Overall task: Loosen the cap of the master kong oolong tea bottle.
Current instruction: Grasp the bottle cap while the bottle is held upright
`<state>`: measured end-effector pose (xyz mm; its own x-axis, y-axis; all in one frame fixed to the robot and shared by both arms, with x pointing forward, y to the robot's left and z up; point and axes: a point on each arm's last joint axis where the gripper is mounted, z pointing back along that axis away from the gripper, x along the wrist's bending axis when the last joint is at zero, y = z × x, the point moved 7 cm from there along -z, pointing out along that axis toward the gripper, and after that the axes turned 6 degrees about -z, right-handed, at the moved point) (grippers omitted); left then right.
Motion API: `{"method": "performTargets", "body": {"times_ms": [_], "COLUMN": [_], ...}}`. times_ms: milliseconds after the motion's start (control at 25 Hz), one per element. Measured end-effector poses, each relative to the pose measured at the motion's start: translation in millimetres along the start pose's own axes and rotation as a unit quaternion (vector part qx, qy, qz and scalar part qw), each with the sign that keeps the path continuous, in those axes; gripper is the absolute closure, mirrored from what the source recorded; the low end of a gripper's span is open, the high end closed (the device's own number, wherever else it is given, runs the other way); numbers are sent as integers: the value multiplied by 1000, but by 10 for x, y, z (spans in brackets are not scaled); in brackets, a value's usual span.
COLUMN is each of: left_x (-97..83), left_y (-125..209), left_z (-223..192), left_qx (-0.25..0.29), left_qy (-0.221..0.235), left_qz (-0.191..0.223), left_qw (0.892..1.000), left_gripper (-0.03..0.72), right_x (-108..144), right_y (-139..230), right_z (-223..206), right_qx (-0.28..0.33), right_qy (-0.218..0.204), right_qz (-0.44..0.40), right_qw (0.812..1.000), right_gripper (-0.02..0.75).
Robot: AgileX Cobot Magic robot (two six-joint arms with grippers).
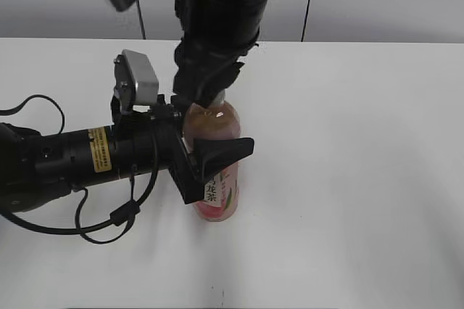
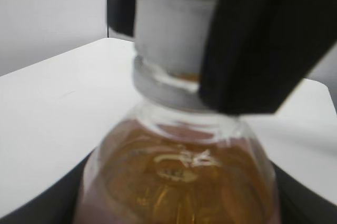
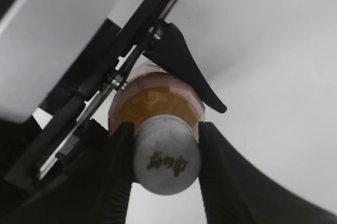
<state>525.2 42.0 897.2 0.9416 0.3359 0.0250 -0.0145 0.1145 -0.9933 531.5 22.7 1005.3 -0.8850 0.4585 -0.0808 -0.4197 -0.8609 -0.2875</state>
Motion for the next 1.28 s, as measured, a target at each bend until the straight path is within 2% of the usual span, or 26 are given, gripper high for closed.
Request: {"method": "performTargets", "body": {"times_ms": [120, 320, 480, 760, 880, 1200, 1280], "left_x": [-6, -13, -13, -13, -16, -14, -14], "left_y": [2, 3, 3, 3, 4, 4, 4], "left_z": [0, 0, 0, 0, 0, 0, 0], "left_qx": [0, 1, 1, 1, 1, 1, 1], "left_qy": [2, 4, 4, 4, 5, 4, 4], "left_qz": [-2, -5, -6, -7, -7, -6, -5], "left_qw": [1000, 1000, 1000, 1000, 1000, 1000, 1000], "left_gripper": [243, 243, 243, 243, 243, 243, 243], "right_x": [10, 22, 24, 24, 31, 36, 36], "right_y": [-1, -2, 0, 3, 2, -1, -3], "right_z": [0, 7, 11, 16, 16, 16, 16], "right_qx": [-1, -3, -4, -5, -7, -9, -10], "right_qy": [-3, -7, -8, -7, -9, -6, -6], "right_qz": [104, 255, 347, 493, 564, 744, 767], "right_qw": [995, 967, 938, 870, 825, 668, 642], "right_gripper": [462, 456, 457, 457, 457, 457, 457]}}
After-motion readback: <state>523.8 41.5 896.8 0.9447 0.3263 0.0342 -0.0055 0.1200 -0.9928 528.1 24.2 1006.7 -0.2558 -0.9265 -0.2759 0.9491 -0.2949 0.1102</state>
